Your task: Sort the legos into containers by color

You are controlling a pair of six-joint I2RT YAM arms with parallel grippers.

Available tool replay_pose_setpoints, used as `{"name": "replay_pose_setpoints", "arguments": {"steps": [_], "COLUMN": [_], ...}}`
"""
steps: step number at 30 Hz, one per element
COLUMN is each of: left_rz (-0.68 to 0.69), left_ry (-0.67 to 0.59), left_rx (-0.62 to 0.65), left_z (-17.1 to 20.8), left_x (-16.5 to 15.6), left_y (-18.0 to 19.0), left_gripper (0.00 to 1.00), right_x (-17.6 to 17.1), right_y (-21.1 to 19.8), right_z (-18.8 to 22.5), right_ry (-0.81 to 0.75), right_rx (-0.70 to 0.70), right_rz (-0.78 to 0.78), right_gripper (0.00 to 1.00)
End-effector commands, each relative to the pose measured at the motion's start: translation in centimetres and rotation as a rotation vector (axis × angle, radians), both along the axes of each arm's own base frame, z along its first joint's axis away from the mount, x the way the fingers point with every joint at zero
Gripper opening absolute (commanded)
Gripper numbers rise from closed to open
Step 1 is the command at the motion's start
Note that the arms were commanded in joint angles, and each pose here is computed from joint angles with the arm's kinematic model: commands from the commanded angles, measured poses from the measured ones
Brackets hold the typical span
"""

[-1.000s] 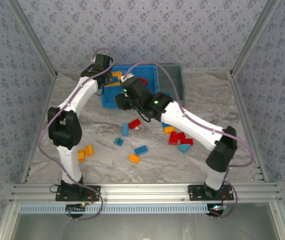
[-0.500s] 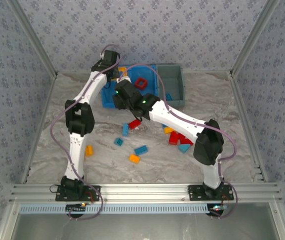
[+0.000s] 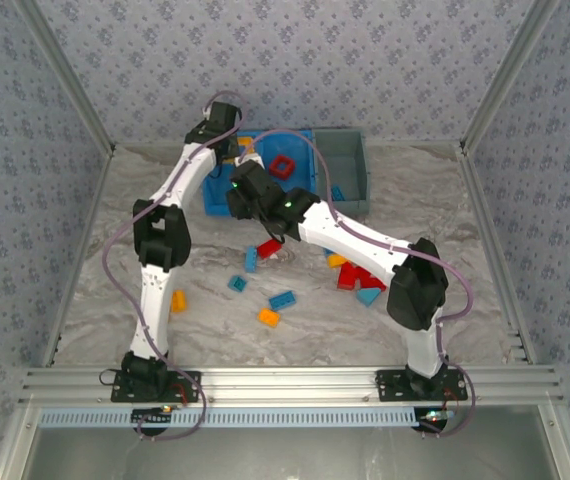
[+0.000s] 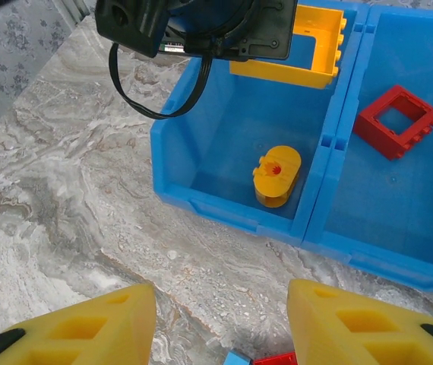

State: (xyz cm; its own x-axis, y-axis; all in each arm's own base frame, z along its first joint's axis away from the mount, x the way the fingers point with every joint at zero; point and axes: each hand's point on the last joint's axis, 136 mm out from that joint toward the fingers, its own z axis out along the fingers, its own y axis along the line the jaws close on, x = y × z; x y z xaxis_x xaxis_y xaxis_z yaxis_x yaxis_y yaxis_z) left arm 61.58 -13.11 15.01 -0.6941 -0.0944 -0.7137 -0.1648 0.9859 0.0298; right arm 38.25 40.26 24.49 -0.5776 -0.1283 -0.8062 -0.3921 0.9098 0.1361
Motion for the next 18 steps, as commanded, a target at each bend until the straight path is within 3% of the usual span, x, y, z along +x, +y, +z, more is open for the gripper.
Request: {"name": "replay_pose_setpoints", "arguments": {"steps": [1, 13, 15, 18], "left_rz": [-0.018, -0.059, -0.072, -0.082], "left_ry": [0.007, 0.038, 0.052, 0.083], "left_rx": [0.016, -0.032, -0.038, -0.037], "left_z": [-1.1, -3.1, -3.6, -4.1], "left_x": [0.5, 0.7, 0.6, 0.2], "left_y": [-0.5, -1.9, -2.1, -2.2], "left_gripper": [0.00, 0.01, 0.06, 0.22], "right_x": [0.2, 1.1, 1.0, 0.9], "right_y": [-1.1, -1.7, -1.7, -1.8], "right_z": [1.2, 0.7, 0.7, 0.7], "right_ry": [-0.015, -0.005, -0.003, 0.000], "right_rx": [0.023, 0.011, 0.010, 0.009], "right_rz": [-0.036, -0.088, -0.089, -0.088], "right_gripper": [0.51, 0.52, 0.51, 0.51]}}
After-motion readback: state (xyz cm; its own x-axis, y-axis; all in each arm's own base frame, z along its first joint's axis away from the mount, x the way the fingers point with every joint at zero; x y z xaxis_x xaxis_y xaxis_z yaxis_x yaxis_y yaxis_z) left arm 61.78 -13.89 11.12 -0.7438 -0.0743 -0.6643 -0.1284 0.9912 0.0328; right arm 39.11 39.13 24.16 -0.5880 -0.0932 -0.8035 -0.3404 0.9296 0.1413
